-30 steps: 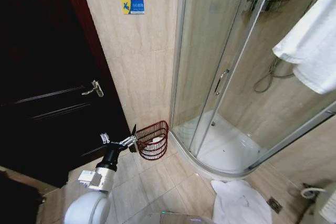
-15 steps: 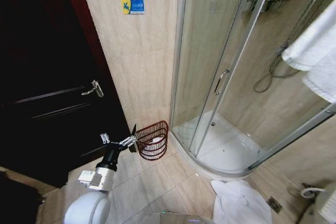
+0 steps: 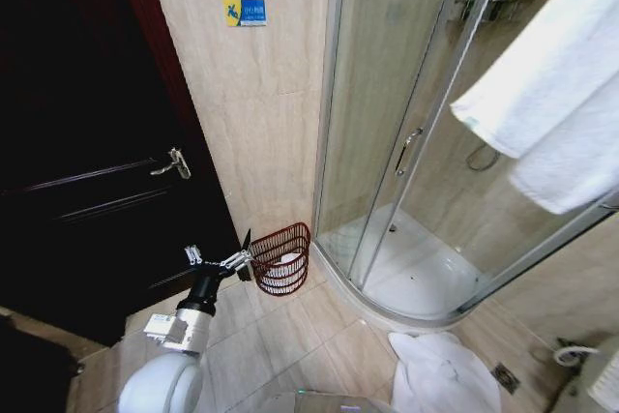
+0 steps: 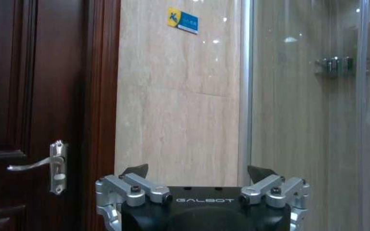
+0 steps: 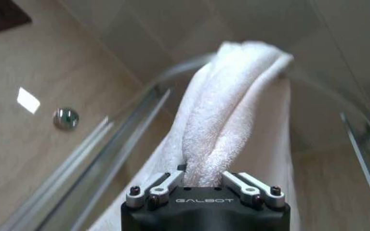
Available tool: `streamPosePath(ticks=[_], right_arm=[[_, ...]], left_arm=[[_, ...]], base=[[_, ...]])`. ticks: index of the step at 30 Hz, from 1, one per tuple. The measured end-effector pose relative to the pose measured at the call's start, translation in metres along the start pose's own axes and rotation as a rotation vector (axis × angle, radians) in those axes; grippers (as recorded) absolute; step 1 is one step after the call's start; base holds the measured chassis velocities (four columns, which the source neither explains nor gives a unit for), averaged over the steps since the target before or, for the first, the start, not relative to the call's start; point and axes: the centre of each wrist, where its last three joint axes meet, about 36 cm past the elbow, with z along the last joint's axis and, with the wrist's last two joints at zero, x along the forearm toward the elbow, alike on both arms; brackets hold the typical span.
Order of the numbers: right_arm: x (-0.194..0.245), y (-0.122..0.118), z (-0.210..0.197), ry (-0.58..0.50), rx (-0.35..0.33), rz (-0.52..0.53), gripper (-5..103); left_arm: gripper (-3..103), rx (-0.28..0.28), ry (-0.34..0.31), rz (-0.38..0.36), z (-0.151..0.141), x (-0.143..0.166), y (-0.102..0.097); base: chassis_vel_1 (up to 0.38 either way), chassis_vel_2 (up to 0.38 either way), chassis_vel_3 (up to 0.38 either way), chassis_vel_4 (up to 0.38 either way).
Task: Discard the used towel into the hamper.
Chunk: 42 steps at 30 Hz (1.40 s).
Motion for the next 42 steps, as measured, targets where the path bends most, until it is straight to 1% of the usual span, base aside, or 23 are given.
streamPosePath(ticks=[3, 4, 7, 8, 12, 13, 15, 16, 19, 20, 24, 25, 30, 38, 40, 42], right_arm=[[0.032, 0.004, 0.012, 0.042, 0.0, 0.021, 11], [0.032, 0.004, 0.012, 0.042, 0.0, 0.021, 11], [0.062, 0.002, 0.016, 0.061, 0.017, 0.04, 11], [0.062, 0.002, 0.016, 0.061, 0.017, 0.04, 11], [0.094, 0.006, 0.021, 0.091, 0.024, 0.058, 11], [0.094, 0.006, 0.021, 0.091, 0.024, 0.058, 11], [0.121, 0.013, 0.027, 0.128, 0.014, 0.068, 11], [0.121, 0.013, 0.027, 0.128, 0.014, 0.068, 11], [0.156, 0.028, 0.034, 0.163, 0.004, 0.091, 11], [0.156, 0.028, 0.034, 0.163, 0.004, 0.091, 11], [0.188, 0.049, 0.044, 0.186, 0.001, 0.12, 11], [0.188, 0.049, 0.044, 0.186, 0.001, 0.12, 11], [0.216, 0.074, 0.054, 0.171, 0.005, 0.15, 11], [0.232, 0.084, 0.057, 0.122, 0.017, 0.191, 11], [0.235, 0.087, 0.058, 0.123, 0.017, 0.191, 11], [0.246, 0.095, 0.061, 0.135, 0.015, 0.183, 11]], left_arm=[[100, 0.0, 0.0, 0.0, 0.0, 0.0, 0.0], [100, 0.0, 0.0, 0.0, 0.0, 0.0, 0.0], [100, 0.0, 0.0, 0.0, 0.0, 0.0, 0.0], [100, 0.0, 0.0, 0.0, 0.0, 0.0, 0.0], [100, 0.0, 0.0, 0.0, 0.0, 0.0, 0.0], [100, 0.0, 0.0, 0.0, 0.0, 0.0, 0.0], [100, 0.0, 0.0, 0.0, 0.0, 0.0, 0.0], [100, 0.0, 0.0, 0.0, 0.0, 0.0, 0.0], [100, 0.0, 0.0, 0.0, 0.0, 0.0, 0.0], [100, 0.0, 0.0, 0.0, 0.0, 0.0, 0.0], [100, 0.0, 0.0, 0.0, 0.0, 0.0, 0.0], [100, 0.0, 0.0, 0.0, 0.0, 0.0, 0.0], [100, 0.0, 0.0, 0.0, 0.0, 0.0, 0.0], [100, 0.0, 0.0, 0.0, 0.0, 0.0, 0.0], [100, 0.0, 0.0, 0.0, 0.0, 0.0, 0.0], [100, 0.0, 0.0, 0.0, 0.0, 0.0, 0.0]], base=[[0.0, 0.0, 0.0, 0.0], [0.0, 0.0, 0.0, 0.0], [0.0, 0.0, 0.0, 0.0], [0.0, 0.0, 0.0, 0.0], [0.0, 0.0, 0.0, 0.0], [0.0, 0.0, 0.0, 0.0], [0.0, 0.0, 0.0, 0.0], [0.0, 0.0, 0.0, 0.0], [0.0, 0.0, 0.0, 0.0], [0.0, 0.0, 0.0, 0.0], [0.0, 0.0, 0.0, 0.0], [0.0, 0.0, 0.0, 0.0], [0.0, 0.0, 0.0, 0.0], [0.0, 0.0, 0.0, 0.0], [0.0, 0.0, 0.0, 0.0], [0.0, 0.0, 0.0, 0.0]])
